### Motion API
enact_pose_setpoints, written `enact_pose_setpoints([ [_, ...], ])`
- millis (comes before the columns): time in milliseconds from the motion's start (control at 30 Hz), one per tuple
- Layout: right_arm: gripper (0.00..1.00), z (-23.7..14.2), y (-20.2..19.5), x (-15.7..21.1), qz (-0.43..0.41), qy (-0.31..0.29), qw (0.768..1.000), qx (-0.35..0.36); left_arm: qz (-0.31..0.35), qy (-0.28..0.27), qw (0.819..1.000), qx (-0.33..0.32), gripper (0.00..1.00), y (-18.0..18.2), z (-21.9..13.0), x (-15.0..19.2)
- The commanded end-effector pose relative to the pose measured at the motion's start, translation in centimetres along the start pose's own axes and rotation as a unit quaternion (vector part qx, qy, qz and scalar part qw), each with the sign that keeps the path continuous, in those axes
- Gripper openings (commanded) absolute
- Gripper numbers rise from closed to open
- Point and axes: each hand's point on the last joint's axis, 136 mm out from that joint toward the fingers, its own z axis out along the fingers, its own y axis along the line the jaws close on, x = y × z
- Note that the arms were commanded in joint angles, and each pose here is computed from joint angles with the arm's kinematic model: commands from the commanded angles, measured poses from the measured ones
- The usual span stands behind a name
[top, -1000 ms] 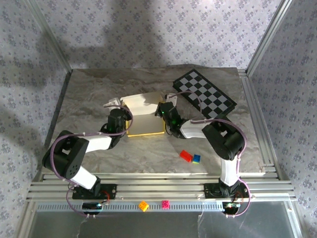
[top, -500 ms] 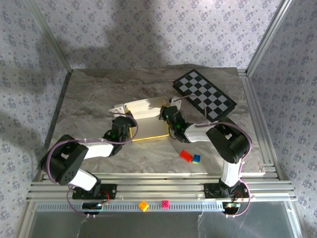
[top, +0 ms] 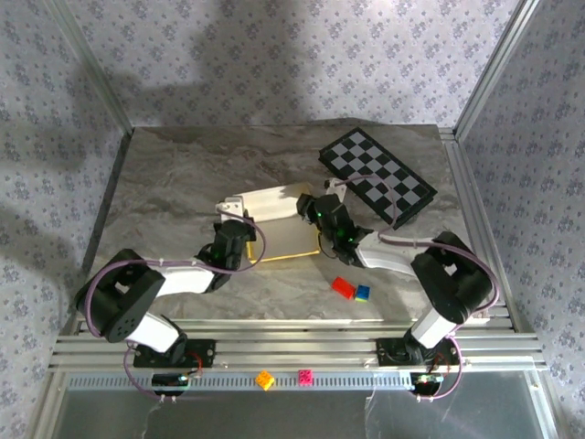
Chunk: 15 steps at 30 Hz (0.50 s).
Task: Fold the paper box
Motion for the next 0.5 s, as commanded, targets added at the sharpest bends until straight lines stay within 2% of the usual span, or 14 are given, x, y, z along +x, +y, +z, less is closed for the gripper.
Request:
enact_pose_setpoints([
  [0,0.40,-1.0,-0.6,1.1,0.030,0.034,0.999,0.004,0.045,0.025,0.999,-0.014,0.00,0.2,0.2,1.6],
  [167,0.43,-2.4,-0.3,1.6,0.029,0.058,0.998,0.003,0.049,0.024,0.998,-0.017,0.00,-0.3,0.7,1.3],
  [233,0.48,-3.7,-0.2,1.4,0.038,0.058,0.998,0.012,0.052,0.023,0.998,-0.021,0.00,-0.5,0.8,1.2],
  [400,0.59,-8.6,0.1,0.7,0.078,0.069,0.994,0.030,0.058,0.022,0.998,-0.025,0.00,-0.8,1.3,1.2],
  [467,0.60,-10.5,-0.1,0.4,0.097,0.076,0.992,0.040,0.063,0.023,0.997,-0.025,0.00,-1.0,1.5,1.5],
])
